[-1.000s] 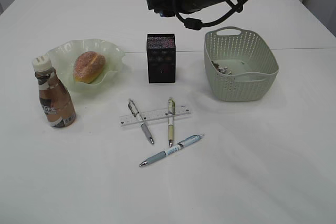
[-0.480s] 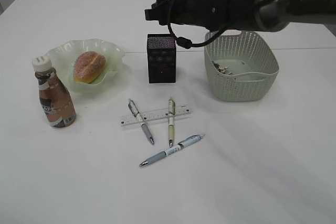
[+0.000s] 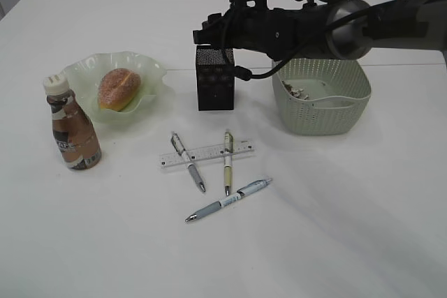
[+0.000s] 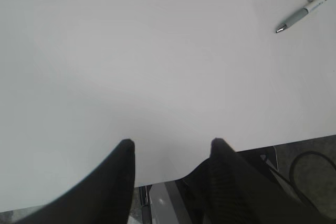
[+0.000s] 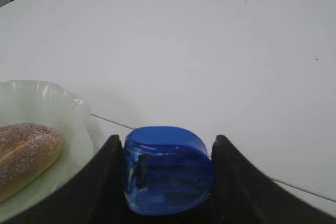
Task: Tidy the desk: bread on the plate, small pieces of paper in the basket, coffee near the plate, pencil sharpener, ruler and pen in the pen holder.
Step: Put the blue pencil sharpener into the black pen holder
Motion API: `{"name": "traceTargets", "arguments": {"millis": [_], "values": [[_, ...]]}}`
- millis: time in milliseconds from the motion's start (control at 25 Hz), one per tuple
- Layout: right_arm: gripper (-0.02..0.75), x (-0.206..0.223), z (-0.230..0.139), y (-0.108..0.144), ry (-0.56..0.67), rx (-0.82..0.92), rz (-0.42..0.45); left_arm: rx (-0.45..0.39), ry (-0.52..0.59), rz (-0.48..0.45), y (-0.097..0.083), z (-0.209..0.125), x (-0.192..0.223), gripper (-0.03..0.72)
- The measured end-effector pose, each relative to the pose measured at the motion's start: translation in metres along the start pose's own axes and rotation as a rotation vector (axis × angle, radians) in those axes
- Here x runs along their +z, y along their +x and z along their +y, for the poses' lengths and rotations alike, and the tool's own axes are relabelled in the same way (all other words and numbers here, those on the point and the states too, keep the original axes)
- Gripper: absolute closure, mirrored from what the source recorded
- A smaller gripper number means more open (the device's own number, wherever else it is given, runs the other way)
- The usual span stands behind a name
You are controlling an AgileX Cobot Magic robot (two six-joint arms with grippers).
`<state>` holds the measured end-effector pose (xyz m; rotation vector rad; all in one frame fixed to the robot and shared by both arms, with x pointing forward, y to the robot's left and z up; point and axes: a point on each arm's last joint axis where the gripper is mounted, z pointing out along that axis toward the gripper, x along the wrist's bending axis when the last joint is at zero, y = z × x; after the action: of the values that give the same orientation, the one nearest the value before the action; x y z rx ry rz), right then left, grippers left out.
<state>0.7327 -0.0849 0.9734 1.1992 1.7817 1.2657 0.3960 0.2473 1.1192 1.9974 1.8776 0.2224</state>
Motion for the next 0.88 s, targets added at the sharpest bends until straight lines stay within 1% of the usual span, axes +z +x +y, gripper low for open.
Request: {"name": "traceTargets", "arguments": {"millis": [880], "values": [[0.372,0.0042,-0.0057,-0.0003,-0.005,-0.007,-0.003,0.0,0.0,0.0,0.0,0.0,0.0,0.347]]}}
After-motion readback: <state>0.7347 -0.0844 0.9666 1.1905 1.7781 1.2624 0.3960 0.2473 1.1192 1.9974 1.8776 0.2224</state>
